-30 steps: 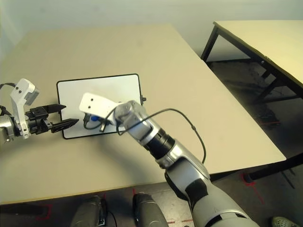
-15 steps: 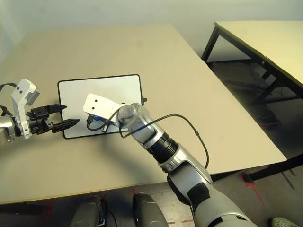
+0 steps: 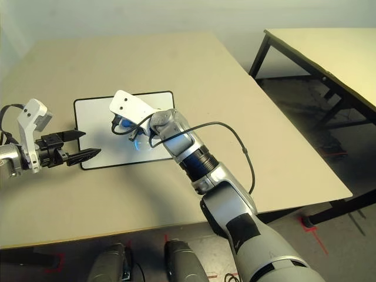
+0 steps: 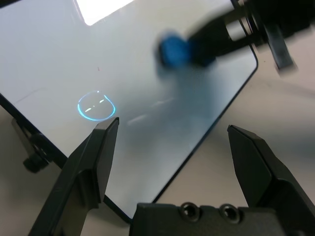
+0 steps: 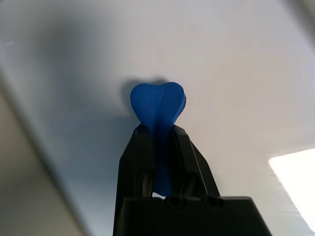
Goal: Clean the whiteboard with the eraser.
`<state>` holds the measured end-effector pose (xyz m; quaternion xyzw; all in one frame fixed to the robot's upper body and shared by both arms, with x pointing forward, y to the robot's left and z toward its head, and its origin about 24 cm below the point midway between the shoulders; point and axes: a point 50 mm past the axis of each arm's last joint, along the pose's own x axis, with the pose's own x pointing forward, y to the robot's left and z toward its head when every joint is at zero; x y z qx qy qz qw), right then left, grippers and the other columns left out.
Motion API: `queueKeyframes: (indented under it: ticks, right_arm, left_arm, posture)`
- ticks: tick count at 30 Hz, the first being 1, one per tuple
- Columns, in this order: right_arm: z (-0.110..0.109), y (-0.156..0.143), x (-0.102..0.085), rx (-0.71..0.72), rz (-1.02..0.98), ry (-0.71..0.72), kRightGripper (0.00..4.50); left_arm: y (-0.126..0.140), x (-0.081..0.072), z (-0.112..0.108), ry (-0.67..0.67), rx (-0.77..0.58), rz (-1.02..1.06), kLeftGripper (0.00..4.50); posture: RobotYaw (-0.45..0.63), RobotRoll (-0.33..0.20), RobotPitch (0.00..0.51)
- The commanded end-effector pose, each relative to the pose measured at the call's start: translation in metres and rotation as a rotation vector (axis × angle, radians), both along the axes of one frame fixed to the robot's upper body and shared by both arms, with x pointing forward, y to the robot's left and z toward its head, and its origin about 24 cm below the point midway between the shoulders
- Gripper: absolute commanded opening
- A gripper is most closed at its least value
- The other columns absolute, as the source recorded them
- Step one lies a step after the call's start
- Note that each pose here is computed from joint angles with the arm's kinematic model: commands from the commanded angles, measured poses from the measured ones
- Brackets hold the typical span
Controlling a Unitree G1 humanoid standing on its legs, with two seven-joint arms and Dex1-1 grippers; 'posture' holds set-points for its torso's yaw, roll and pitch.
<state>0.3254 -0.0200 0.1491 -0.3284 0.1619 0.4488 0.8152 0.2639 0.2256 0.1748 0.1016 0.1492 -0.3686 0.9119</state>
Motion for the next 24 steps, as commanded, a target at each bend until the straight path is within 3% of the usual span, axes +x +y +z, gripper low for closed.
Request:
queueKeyframes:
  ticks: [1,5,9,15,24]
  right_arm:
    - [-0.026,-0.005,-0.009,-0.079,-0.017,0.095,0.34]
    - [-0.026,-0.006,-0.006,-0.077,-0.034,0.089,0.34]
    - [-0.006,-0.003,0.012,-0.007,-0.084,0.031,0.34]
    - [0.031,0.0,0.021,0.116,-0.092,0.005,0.34]
    - [0.091,-0.036,0.016,0.292,-0.18,0.032,0.34]
  left_arm:
    - [-0.001,0.0,-0.001,0.002,0.002,-0.006,4.5]
    - [-0.001,0.0,-0.001,0.003,0.0,-0.005,4.5]
    - [-0.001,0.0,-0.002,0.006,-0.002,-0.005,4.5]
    - [-0.002,0.001,0.001,-0.019,-0.027,0.006,4.5]
    - [0.016,0.019,0.039,-0.363,-0.119,0.194,4.5]
  posture:
    - [0.05,0.0,0.111]
    - [0.05,0.0,0.113]
    - [0.04,0.0,0.116]
    - [0.05,0.0,0.119]
    - [0.05,0.0,0.114]
